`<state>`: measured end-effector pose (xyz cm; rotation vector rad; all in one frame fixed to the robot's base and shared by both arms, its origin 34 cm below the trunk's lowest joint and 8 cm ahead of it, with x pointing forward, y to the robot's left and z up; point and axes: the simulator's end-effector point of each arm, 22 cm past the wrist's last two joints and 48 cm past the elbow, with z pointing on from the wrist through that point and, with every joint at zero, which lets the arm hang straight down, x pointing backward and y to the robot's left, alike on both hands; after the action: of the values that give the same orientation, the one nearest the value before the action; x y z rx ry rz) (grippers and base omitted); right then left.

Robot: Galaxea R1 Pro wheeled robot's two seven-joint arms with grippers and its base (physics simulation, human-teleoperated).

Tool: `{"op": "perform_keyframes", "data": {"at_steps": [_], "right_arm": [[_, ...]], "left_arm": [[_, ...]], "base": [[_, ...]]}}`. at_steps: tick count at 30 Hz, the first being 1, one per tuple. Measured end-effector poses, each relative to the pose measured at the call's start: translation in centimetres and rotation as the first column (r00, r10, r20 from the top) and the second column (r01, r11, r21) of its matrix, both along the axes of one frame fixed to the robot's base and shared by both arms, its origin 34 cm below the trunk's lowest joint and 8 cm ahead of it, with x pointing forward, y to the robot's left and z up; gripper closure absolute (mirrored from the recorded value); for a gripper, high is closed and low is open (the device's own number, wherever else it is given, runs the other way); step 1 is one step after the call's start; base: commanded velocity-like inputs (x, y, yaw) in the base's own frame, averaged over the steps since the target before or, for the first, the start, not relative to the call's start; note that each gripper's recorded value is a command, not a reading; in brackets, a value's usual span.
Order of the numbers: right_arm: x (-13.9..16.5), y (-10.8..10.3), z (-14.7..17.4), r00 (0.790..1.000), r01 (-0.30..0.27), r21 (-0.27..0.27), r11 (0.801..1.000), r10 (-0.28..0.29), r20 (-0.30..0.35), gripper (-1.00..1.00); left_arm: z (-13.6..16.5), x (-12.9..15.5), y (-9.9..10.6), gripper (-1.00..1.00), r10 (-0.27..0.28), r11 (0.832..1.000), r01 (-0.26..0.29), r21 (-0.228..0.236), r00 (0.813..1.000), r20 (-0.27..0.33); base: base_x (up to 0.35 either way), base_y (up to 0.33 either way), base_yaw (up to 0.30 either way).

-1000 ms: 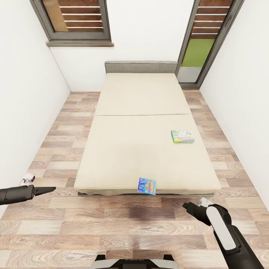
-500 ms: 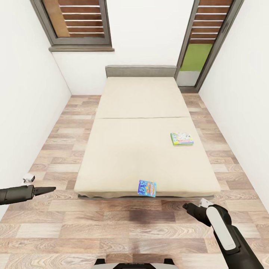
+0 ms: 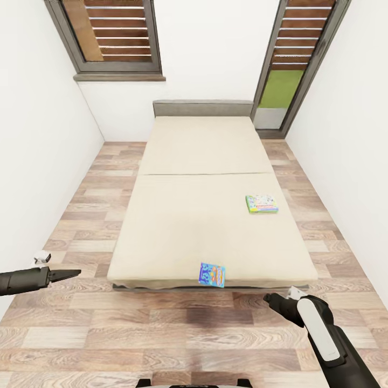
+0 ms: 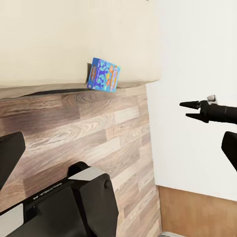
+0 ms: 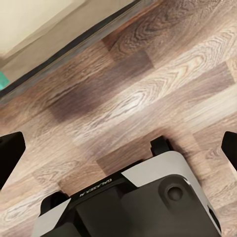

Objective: Put all the toys in the child's room - the three board games (two on the bed and one on the table), the two jigsaw puzzles on the table, and the tennis ball on the table - inside the toy box on the table in the child's room.

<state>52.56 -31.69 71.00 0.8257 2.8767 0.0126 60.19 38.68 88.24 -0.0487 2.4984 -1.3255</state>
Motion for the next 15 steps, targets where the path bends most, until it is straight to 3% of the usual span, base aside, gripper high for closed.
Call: {"op": "perform_keyframes", "data": {"at_steps": [15], "right_arm": [[0.7,0.0,1.0,1.0,0.0,0.0,1.0,0.0,0.025,-1.0]], "left_arm": [[1.1,0.3,-0.4,-1.0,-0.001,1.0,0.001,-0.008,1.0,0.025]], "base": [[0.0,0.0,0.0]]}}
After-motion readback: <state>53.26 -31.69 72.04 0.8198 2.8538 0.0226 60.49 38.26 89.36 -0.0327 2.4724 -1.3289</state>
